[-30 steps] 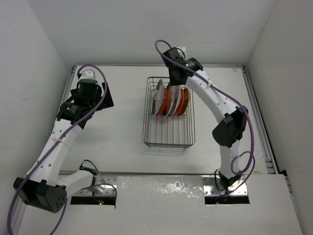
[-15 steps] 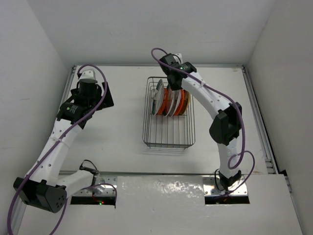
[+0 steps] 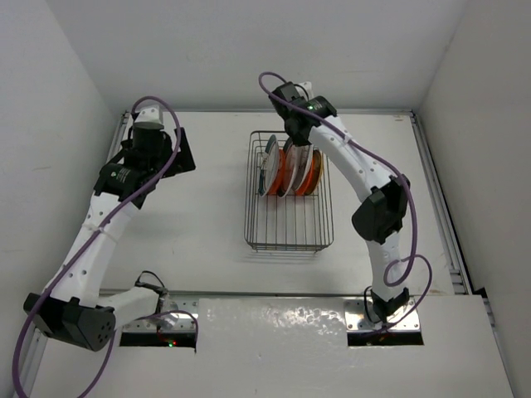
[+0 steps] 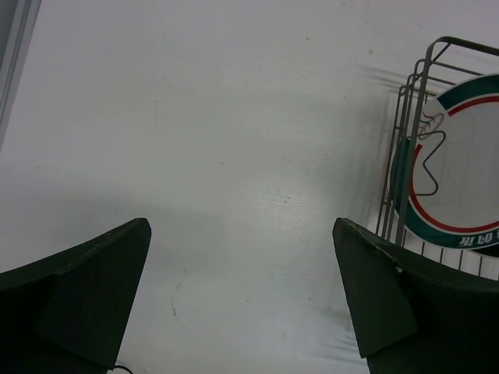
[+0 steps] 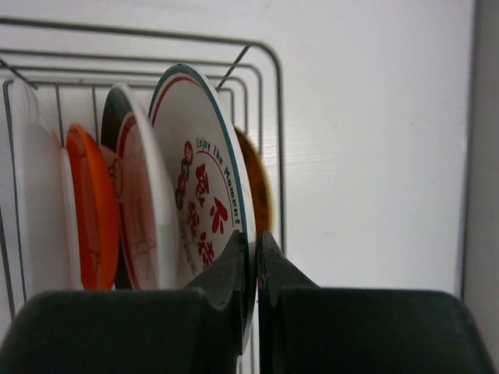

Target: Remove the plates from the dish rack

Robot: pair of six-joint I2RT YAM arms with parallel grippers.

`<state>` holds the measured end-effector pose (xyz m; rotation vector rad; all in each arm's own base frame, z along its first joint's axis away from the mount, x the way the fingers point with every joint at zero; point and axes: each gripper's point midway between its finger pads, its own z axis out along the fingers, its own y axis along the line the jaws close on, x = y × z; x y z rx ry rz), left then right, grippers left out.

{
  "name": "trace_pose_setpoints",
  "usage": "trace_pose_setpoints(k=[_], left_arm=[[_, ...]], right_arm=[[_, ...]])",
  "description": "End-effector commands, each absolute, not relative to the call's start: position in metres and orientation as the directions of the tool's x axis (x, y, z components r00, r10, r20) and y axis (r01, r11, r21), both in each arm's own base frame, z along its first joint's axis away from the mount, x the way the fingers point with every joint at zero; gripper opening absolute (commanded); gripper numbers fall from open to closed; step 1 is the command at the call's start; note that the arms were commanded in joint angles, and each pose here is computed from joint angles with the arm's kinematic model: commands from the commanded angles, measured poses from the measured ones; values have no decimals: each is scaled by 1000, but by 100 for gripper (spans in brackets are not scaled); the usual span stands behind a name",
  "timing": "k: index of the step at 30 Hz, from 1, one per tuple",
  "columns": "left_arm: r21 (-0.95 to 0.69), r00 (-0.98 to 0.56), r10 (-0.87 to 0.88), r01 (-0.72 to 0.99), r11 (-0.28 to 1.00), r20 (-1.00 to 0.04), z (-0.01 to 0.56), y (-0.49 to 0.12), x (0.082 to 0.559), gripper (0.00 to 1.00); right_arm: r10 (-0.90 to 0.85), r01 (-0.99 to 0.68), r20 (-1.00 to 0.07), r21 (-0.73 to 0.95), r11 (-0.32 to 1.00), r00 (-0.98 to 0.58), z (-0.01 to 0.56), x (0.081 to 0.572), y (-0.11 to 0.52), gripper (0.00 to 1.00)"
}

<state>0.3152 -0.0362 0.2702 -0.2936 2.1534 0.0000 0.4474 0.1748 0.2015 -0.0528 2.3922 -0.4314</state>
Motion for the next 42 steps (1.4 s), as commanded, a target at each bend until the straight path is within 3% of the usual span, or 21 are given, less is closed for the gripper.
trace_pose_setpoints(k=[1, 9, 12, 15, 16, 18, 20, 25, 29, 30, 31, 32, 34, 35, 36, 37, 38, 39, 41, 42], left_arm=[[-173, -490, -228, -156, 973, -841, 294, -50, 324, 100], [-306, -470, -296, -58, 950, -831, 309, -81, 344, 100], [-441, -514, -315, 143, 886, -798, 320, -128, 347, 100], [-572, -517, -344, 387, 723, -784, 347, -177, 343, 100], [-605, -495, -380, 449, 657, -781, 362, -189, 347, 100], [-622, -492, -383, 568, 539, -781, 383, -209, 341, 100], [-655, -526, -391, 572, 494, -755, 384, -217, 347, 100], [-682, -577, -371, 544, 489, -727, 370, -223, 359, 97], [-700, -619, -347, 528, 480, -705, 352, -226, 357, 74], [-703, -624, -341, 536, 467, -703, 352, -227, 353, 63], [-696, -609, -347, 552, 460, -713, 357, -227, 351, 43], [-698, -611, -352, 540, 469, -709, 354, -225, 351, 4], [-694, -593, -388, 466, 549, -705, 346, -210, 360, 0], [-696, -587, -411, 420, 582, -697, 341, -201, 365, 0], [-696, -561, -458, 340, 632, -690, 333, -185, 376, 0], [-719, -552, -518, 240, 652, -653, 322, -160, 382, 0], [-728, -541, -556, 169, 664, -632, 313, -144, 386, 0], [-726, -512, -610, 38, 687, -605, 297, -117, 391, 0], [-724, -427, -708, -160, 671, -563, 271, -61, 395, 0], [-705, -370, -735, -242, 666, -568, 260, -36, 398, 0]], right_arm=[[-136, 209, -776, -327, 922, -616, 298, 440, 139, 0], [-187, 310, -829, -393, 866, -528, 374, 397, 87, 0], [-156, 309, -878, -319, 896, -453, 407, 380, 80, 0], [-79, 131, -931, -133, 982, -355, 432, 369, 106, 0], [-57, -36, -937, -47, 998, -344, 427, 371, 139, 0], [-4, -190, -943, 63, 980, -332, 433, 356, 165, 0], [56, -373, -930, 200, 906, -363, 438, 343, 206, 0], [169, -525, -869, 425, 737, -465, 429, 329, 261, 0], [222, -558, -844, 498, 664, -489, 426, 335, 283, 0], [216, -558, -838, 504, 660, -501, 422, 337, 286, 0], [209, -551, -832, 507, 663, -514, 415, 342, 289, 0], [206, -548, -831, 506, 666, -517, 412, 343, 290, 0], [200, -501, -832, 485, 717, -518, 395, 355, 283, 0], [189, -478, -829, 473, 740, -527, 385, 359, 279, 4], [179, -459, -828, 459, 760, -532, 379, 363, 275, 51], [179, -401, -836, 423, 813, -519, 372, 376, 262, 77], [139, -340, -815, 381, 860, -562, 349, 381, 253, 90], [138, -304, -831, 345, 888, -539, 359, 388, 244, 99], [53, -161, -801, 184, 970, -596, 321, 406, 218, 99], [47, -133, -813, 152, 979, -581, 333, 413, 212, 99]])
